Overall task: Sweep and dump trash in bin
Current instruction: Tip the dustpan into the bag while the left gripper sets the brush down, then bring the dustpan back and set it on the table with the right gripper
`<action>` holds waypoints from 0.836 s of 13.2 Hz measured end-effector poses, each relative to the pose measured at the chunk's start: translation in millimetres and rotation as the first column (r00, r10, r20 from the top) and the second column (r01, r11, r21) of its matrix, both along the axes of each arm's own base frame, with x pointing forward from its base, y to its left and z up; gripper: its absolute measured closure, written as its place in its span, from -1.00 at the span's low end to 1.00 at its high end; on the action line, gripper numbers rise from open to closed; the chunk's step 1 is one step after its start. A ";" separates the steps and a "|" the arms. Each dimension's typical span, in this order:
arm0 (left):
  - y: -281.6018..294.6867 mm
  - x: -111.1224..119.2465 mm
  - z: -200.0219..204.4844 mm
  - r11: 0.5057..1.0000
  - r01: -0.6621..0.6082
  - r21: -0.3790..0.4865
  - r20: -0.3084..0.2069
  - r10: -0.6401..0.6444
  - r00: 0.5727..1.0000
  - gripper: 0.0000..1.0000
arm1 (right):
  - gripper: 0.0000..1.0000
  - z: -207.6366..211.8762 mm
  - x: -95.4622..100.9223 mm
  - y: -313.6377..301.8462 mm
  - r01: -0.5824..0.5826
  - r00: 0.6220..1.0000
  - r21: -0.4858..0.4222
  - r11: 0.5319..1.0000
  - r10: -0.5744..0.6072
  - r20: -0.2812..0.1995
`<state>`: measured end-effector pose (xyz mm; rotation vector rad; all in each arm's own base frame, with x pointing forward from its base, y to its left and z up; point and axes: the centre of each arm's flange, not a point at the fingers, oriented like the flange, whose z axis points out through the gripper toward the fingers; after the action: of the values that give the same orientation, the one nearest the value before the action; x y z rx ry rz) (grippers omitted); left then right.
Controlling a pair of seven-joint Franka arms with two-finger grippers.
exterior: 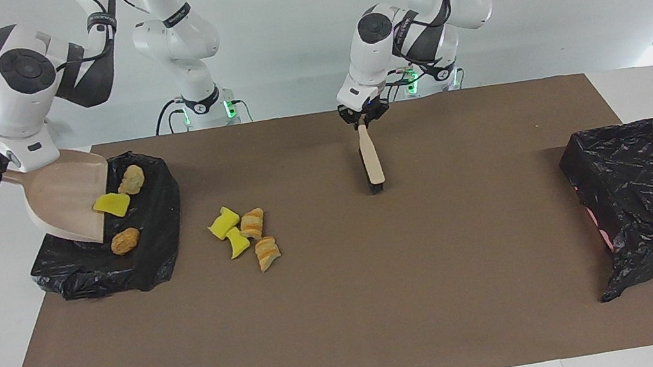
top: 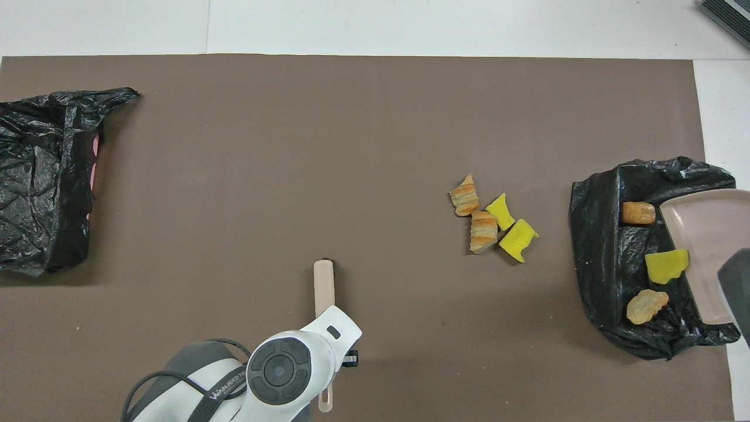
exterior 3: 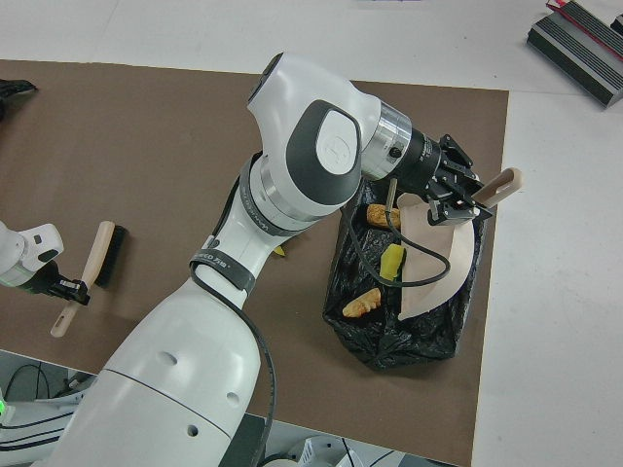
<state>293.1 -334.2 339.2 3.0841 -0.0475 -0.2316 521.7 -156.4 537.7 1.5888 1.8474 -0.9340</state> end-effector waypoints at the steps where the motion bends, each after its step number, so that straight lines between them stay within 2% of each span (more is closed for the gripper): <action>1: 0.9 -0.5 -1.3 1.000 -0.001 0.000 0.001 0.001 1.000 0.47 | 0.36 2.8 -1.1 -1.1 0.003 1.000 -0.015 1.000 -0.003 -0.004; 2: 1.2 -0.2 -1.3 1.000 -0.002 -0.001 0.002 0.002 1.000 0.47 | 0.36 9.5 -3.3 -3.2 0.016 1.000 -0.025 1.000 -0.016 -0.002; 3: 1.7 0.5 -1.3 1.000 -0.005 -0.002 0.003 0.005 1.000 0.32 | 0.36 20.6 -5.4 -3.7 0.033 0.999 -0.033 0.999 -0.033 0.007; 6: 4.4 4.5 -0.8 1.000 -0.016 -0.005 0.004 0.016 1.000 -0.38 | 0.36 69.4 -8.8 18.3 0.089 0.995 -0.050 0.995 -0.086 0.058; 8: 8.2 14.5 2.4 0.999 -0.038 -0.011 0.009 0.038 0.999 -0.85 | 0.36 87.3 -10.8 46.6 0.152 0.982 -0.025 0.988 -0.148 0.120; 9: 12.5 24.0 6.4 0.998 -0.060 -0.019 0.015 0.060 0.998 -1.00 | 0.36 90.3 -11.1 63.3 0.189 0.970 -0.005 0.982 -0.185 0.158; 11: 23.9 50.6 23.1 0.994 -0.106 -0.035 0.039 0.107 0.993 -1.00 | 0.36 86.4 -13.7 103.0 0.281 0.928 0.079 0.956 -0.292 0.233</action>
<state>343.6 -310.3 362.3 3.0473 0.1104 -0.1608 508.0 -53.3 624.2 1.9438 1.5037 -0.7801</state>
